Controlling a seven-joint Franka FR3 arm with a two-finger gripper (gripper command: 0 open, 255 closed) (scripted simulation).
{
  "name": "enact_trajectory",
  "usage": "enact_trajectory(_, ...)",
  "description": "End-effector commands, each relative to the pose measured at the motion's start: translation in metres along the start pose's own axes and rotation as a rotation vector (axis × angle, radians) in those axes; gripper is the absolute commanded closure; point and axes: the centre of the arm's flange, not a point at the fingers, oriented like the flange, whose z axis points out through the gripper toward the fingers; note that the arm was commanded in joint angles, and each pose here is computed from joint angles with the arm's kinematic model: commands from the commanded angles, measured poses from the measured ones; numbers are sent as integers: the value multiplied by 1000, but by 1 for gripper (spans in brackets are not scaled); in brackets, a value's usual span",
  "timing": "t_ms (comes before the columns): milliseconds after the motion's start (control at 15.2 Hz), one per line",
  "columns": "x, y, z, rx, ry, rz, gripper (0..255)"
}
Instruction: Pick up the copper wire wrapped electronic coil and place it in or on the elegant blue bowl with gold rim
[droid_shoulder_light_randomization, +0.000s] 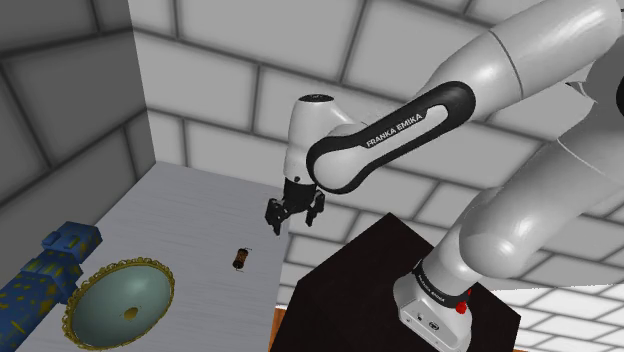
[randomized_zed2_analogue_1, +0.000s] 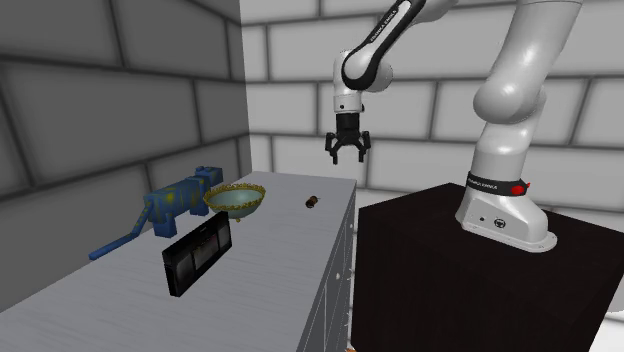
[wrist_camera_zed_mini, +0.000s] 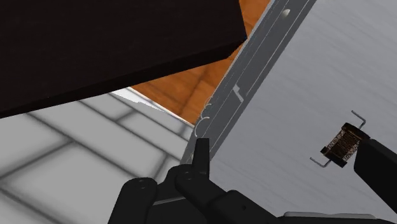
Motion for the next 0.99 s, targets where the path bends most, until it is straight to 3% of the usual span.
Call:
enact_trajectory(0, 3, -16, 18, 9, 4, 13, 0)
enact_trajectory(726, 32, -117, 106, 44, 20, 73, 0)
enact_trajectory(924, 33, -118, 122, 44, 20, 73, 0)
